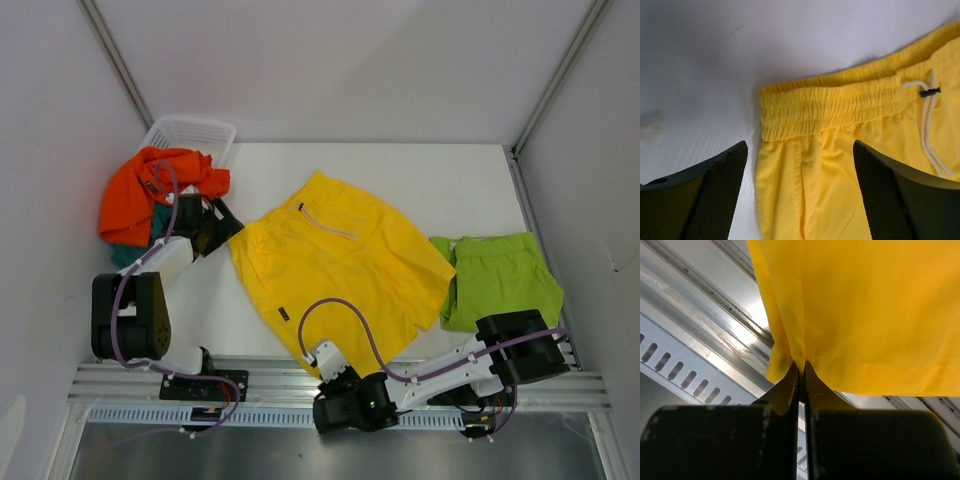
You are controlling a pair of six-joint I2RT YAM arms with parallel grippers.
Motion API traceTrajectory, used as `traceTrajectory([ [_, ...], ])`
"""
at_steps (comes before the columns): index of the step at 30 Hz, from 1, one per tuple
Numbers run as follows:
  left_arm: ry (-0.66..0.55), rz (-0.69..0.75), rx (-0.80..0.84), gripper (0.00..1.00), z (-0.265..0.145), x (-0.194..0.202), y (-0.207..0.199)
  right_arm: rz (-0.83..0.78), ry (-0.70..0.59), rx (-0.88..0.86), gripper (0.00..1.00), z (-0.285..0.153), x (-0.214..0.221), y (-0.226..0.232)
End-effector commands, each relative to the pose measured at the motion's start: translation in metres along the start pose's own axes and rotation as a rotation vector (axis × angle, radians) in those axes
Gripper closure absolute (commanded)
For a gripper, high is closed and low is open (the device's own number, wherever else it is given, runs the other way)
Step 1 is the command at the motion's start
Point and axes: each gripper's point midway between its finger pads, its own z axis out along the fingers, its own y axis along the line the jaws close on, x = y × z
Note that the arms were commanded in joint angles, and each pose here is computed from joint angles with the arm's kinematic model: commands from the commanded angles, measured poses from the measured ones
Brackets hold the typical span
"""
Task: Fold and stack the shorts
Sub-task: Fold the shorts
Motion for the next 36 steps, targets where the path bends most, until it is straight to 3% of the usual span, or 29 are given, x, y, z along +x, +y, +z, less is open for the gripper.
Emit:
traceTrajectory([
  [1,0.017,0.005,-0.008,0.14,0.014,0.003,0.007,0.039,-0.03,-0.005,1.0,-0.002,-0.007,0.001],
  [5,0.047,-0.003,-0.013,0.2,0.029,0.007,0.01,0.034,-0.031,-0.01,1.0,-0.003,-0.008,0.002],
  [12,0.072,-0.008,-0.035,0.42,0.048,0.002,0.011,0.032,-0.039,-0.031,1.0,-0.009,-0.014,0.009],
  [15,0.077,-0.011,-0.033,0.59,0.054,0.001,0.01,0.026,-0.04,-0.031,1.0,-0.012,-0.016,0.011],
  [17,0.083,-0.011,-0.018,0.92,0.054,0.001,0.007,0.016,-0.043,-0.032,1.0,-0.014,-0.018,0.014],
  [18,0.08,-0.014,-0.016,1.0,0.052,-0.001,0.005,0.009,-0.046,-0.033,1.0,-0.016,-0.018,0.015],
  [25,-0.018,-0.056,-0.047,1.0,0.0,-0.02,0.001,-0.103,-0.088,-0.148,1.0,-0.049,-0.032,0.046],
  [31,-0.099,-0.195,-0.119,1.0,-0.058,-0.043,0.017,-0.155,-0.125,-0.283,1.0,-0.077,-0.056,0.092],
  [36,-0.119,-0.259,-0.326,1.0,-0.111,-0.063,0.047,-0.207,-0.154,-0.335,1.0,-0.095,-0.073,0.124],
])
